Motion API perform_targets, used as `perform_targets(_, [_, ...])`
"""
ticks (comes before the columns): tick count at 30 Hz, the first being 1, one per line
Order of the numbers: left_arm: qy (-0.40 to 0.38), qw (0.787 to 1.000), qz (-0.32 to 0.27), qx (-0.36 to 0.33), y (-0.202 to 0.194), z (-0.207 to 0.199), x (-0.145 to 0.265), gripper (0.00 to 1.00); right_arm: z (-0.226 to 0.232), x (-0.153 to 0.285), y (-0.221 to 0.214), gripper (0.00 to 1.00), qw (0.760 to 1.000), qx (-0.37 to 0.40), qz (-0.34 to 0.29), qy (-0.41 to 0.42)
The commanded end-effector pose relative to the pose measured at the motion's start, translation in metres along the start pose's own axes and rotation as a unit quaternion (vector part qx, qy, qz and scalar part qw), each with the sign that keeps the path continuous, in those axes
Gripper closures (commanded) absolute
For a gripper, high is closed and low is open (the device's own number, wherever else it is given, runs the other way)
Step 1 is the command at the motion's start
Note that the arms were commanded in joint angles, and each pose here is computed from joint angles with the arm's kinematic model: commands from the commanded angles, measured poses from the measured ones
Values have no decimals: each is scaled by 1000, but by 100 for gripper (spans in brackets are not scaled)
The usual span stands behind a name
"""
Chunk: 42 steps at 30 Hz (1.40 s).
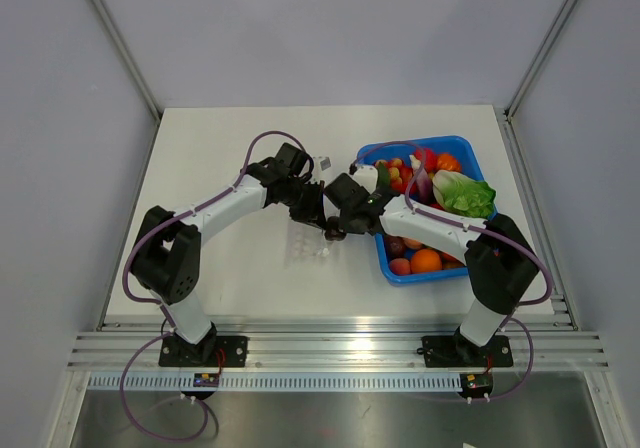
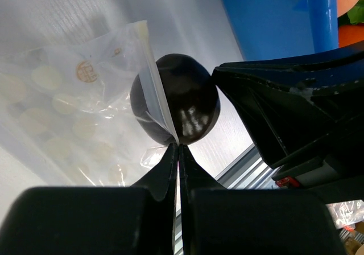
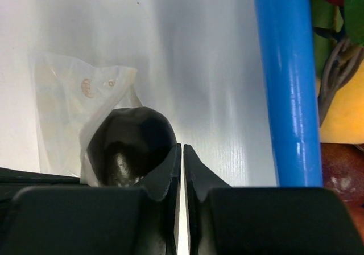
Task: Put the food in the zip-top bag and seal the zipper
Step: Place the fake fruit in the zipper food storage bag.
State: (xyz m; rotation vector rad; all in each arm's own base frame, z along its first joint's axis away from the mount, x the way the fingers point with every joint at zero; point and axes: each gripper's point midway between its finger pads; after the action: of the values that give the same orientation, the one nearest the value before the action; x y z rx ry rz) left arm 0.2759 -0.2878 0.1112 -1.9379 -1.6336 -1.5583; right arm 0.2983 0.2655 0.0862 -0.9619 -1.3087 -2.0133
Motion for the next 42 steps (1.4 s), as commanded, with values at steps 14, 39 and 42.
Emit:
perform_targets(14, [-28, 999, -26, -23, 19, -14, 6, 100, 44, 3, -6, 92, 996, -4, 25, 86])
perform_targets(39, [-33, 994, -51, -91, 29, -29, 47, 100, 23, 44, 16, 32, 990, -9, 36, 134])
perform_targets(42, [-39, 992, -59, -102, 32, -35, 56, 100, 31, 38, 12, 36, 989, -10, 46, 143])
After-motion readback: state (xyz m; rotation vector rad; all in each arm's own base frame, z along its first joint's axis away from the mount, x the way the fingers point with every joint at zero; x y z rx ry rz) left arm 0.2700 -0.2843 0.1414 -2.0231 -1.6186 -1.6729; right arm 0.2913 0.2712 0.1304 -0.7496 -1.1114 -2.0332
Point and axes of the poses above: each gripper's point midway between its finger pads, its own x axis back along the fingers, its own z axis along the line the jaws close on, y = z × x, and after that the axes turned 14 degrees about -x, right-handed
